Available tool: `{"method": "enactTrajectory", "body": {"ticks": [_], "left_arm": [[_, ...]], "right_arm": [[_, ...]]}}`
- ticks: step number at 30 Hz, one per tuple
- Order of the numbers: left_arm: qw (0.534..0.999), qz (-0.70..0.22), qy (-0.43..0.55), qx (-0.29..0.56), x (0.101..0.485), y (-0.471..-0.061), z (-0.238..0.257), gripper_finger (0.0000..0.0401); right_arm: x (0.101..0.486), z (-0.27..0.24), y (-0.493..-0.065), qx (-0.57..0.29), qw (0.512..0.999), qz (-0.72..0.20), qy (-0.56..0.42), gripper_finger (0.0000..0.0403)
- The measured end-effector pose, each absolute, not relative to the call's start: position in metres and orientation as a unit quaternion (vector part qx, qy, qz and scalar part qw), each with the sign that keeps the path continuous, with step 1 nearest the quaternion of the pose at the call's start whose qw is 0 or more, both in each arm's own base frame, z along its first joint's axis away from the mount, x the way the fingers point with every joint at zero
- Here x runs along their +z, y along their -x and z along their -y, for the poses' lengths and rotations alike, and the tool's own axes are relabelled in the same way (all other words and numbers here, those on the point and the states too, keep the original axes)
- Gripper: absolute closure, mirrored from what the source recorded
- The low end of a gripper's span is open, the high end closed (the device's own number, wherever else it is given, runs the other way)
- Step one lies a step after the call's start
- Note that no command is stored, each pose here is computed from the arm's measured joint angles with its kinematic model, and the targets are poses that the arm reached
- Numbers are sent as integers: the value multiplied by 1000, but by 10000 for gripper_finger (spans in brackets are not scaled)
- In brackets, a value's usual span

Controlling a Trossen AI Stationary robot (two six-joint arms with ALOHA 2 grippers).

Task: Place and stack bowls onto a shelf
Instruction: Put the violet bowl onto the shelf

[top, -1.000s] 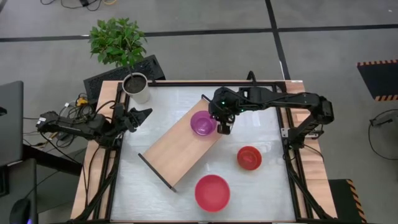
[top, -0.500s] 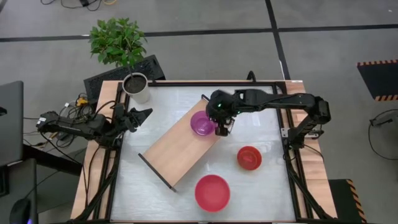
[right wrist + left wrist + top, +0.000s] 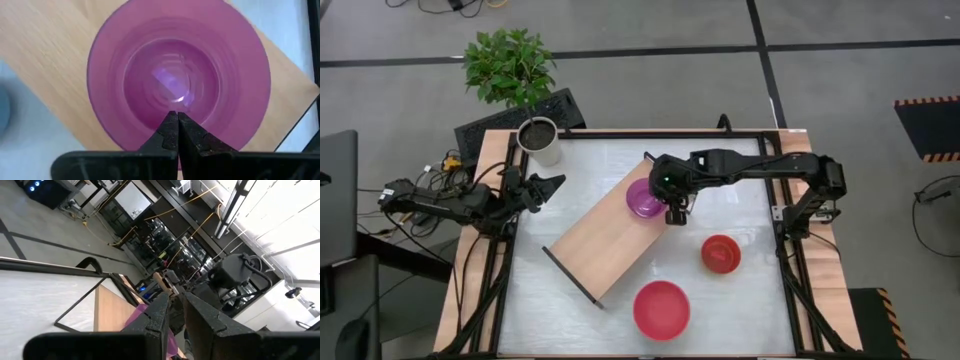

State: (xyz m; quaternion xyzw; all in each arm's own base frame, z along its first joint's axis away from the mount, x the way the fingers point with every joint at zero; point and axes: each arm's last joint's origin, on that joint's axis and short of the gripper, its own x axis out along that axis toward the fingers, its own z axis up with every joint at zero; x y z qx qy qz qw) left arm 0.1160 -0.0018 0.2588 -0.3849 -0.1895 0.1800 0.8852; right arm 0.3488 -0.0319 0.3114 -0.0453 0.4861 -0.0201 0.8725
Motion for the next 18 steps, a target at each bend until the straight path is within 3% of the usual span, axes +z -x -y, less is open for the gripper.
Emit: {"method": "enactTrajectory", "body": {"ticks": [11, 18], "left_arm": [[882, 192, 385, 190, 259, -116, 1, 358], [883, 188, 383, 194, 258, -116, 1, 358]], "right_arm": [[307, 43, -339, -71, 842, -531, 60, 385], [309, 45, -342, -87, 849, -517, 67, 383]]}}
